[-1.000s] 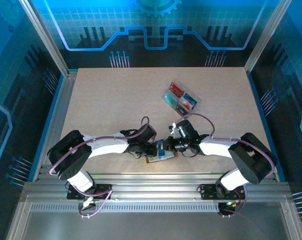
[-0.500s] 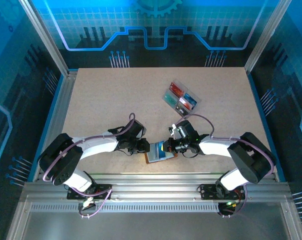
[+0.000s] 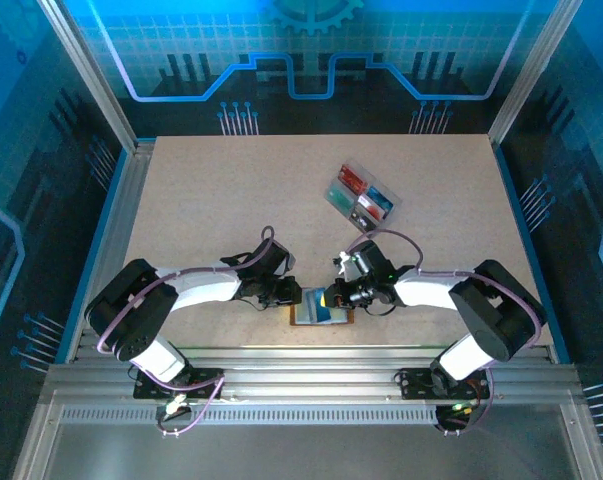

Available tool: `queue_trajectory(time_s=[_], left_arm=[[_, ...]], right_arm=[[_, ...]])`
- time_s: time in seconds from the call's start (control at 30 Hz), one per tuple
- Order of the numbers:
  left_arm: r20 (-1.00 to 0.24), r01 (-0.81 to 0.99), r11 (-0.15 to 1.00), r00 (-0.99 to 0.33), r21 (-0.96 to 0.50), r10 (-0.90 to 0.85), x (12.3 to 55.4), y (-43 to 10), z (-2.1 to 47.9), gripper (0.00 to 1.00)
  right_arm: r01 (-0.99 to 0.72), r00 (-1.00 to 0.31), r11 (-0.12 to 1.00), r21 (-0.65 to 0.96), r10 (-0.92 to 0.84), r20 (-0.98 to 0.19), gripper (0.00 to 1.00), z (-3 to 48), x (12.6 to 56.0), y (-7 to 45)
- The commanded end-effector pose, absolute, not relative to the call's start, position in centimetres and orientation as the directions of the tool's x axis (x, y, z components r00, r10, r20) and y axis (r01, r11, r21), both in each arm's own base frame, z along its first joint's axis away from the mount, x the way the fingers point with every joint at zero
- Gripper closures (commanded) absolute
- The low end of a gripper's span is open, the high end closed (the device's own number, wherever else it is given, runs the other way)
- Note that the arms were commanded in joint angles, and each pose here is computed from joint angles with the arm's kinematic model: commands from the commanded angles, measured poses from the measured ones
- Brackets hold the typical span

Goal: Put the credit cards into the card holder

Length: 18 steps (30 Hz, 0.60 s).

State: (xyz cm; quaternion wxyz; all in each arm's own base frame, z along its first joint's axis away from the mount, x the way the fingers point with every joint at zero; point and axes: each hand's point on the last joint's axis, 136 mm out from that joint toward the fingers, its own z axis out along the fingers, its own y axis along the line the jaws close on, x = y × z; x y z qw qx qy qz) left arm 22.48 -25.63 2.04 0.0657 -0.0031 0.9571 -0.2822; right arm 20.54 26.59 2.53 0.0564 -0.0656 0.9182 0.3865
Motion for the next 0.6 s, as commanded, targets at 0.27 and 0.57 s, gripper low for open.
queue_trajectory(time_s=[0.27, 0.57], left_arm=[[-0.061, -0.008, 0.866, -0.997, -0.500, -0.045, 20.6, -24.3, -0.3, 0.81], [-0.061, -0.012, 0.864, -0.997, -0.503, -0.050, 19.9, -24.3, -0.5, 0.81]], right_arm=[[-0.096, -0.994, 0.718, 0.690, -0.034, -0.103, 1.00, 0.5, 20.2, 26.9], [-0.035, -0.987, 0.743, 0.668, 0.080, -0.140, 1.00, 0.2, 20.5, 27.1]])
